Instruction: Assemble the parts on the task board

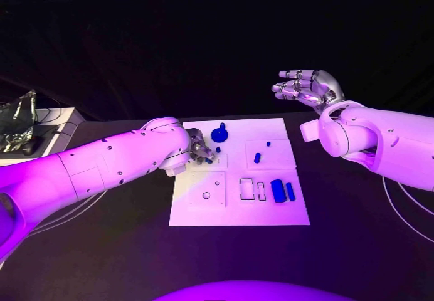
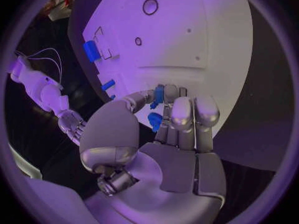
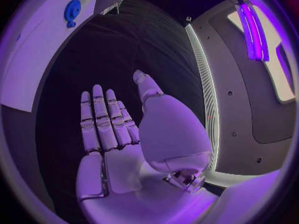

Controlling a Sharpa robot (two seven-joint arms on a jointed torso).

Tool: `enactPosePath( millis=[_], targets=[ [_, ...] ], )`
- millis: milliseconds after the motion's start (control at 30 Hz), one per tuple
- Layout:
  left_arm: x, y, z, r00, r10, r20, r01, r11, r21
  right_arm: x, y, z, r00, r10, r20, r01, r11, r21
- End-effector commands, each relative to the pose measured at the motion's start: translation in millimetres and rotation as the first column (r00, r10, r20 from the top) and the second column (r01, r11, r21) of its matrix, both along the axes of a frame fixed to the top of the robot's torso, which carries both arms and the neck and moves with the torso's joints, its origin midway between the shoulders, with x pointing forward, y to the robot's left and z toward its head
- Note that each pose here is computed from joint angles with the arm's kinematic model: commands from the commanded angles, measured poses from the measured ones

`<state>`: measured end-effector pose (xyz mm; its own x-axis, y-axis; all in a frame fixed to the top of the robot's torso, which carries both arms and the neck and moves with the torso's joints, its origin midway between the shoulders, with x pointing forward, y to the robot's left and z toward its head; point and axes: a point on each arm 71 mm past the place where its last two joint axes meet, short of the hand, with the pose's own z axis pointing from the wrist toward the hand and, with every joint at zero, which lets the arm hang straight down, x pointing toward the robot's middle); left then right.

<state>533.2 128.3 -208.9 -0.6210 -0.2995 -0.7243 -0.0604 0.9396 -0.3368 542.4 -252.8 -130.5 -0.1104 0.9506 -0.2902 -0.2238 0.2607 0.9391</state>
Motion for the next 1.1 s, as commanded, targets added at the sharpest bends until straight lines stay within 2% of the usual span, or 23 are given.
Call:
enactPosePath(
  millis=[33, 500, 1100],
  targets=[
    [-6.7, -1.6, -12.2, 0.998, -0.024, -0.051, 0.025, 0.999, 0.027, -0.3, 1.7, 1.0, 1.0, 0.023, 0.011, -0.023, 1.0, -0.002],
    [-6.8, 1.5, -9.6, 0.999, -0.007, -0.038, 0.007, 1.0, 0.017, -0.2, 1.1, 0.8, 1.0, 0.022, 0.01, -0.022, 1.0, -0.006],
    [-4.5, 2.3, -11.7, 0.996, -0.022, -0.085, 0.026, 0.999, 0.044, 0.5, 1.6, 0.4, 1.0, 0.025, 0.007, -0.025, 1.0, -0.007]
  ],
)
